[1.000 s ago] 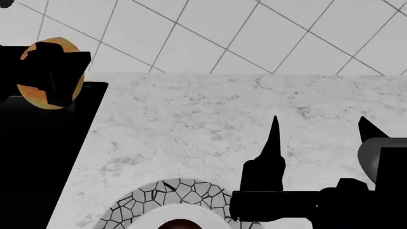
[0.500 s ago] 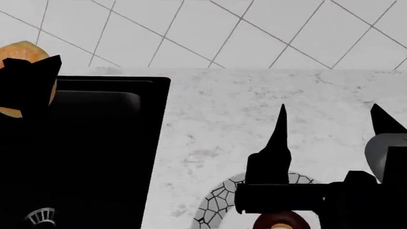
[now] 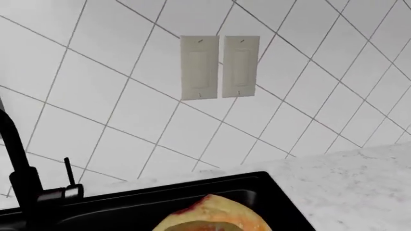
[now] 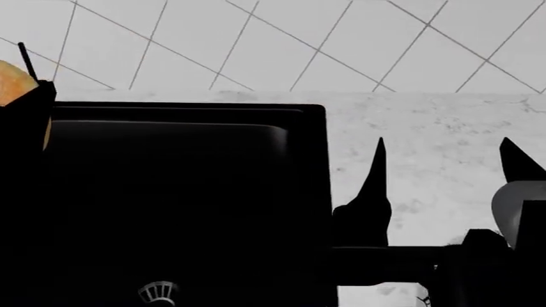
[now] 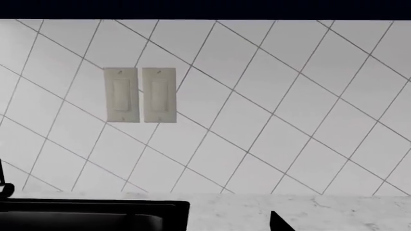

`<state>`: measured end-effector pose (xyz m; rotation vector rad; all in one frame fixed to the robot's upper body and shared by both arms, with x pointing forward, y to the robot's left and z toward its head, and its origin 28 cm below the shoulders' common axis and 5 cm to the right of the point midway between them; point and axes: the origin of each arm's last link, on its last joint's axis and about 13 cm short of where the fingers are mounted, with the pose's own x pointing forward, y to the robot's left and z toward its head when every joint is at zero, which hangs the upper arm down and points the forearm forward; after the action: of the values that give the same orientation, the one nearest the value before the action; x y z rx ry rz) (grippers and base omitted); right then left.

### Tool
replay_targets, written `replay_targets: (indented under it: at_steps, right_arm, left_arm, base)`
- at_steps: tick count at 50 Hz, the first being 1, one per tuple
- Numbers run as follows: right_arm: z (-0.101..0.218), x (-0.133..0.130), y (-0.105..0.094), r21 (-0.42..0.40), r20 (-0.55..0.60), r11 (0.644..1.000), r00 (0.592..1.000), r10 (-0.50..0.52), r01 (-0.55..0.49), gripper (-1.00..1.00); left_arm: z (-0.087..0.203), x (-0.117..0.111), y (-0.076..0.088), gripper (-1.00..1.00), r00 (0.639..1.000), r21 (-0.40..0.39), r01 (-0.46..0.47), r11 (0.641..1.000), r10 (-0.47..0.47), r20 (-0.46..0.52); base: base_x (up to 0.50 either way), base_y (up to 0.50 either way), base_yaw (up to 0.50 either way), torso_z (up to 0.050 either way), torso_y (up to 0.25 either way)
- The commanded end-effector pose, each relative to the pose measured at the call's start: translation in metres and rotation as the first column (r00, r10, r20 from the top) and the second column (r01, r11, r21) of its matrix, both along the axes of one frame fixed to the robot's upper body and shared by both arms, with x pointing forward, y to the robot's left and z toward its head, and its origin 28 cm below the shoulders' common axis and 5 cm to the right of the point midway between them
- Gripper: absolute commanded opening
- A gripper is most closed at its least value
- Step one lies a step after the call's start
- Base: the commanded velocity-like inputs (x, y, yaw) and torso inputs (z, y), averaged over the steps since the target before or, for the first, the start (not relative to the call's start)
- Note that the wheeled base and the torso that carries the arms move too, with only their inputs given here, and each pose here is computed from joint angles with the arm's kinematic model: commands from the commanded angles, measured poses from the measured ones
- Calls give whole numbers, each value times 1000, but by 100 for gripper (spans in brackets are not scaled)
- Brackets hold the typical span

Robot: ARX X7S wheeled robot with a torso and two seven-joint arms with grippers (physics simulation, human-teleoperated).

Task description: Place the pastries on the plates.

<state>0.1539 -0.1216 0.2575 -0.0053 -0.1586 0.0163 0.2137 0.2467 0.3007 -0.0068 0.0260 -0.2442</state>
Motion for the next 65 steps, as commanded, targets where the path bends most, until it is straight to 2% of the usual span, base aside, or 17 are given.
replay_targets:
  at_steps: [1, 16, 65]
  right_arm:
    - [1, 0, -1, 3, 6, 1000, 1000, -3, 3, 100]
    - [0, 2, 0, 2, 7, 1000, 1000, -3, 3, 100]
    - [-2, 2, 3, -8, 15, 1000, 1000, 1, -1, 100]
  left_arm:
    - [-3, -12, 1, -100, 999, -8, -31, 999, 31, 41]
    - [-7, -16, 3, -100, 995, -8, -71, 997, 71, 64]
    - [-9, -18, -2, -100, 994, 12, -81, 997, 80, 77]
  base:
    - [0, 500, 0, 0, 0]
    - [0, 500, 0, 0, 0]
    - [0, 500, 0, 0, 0]
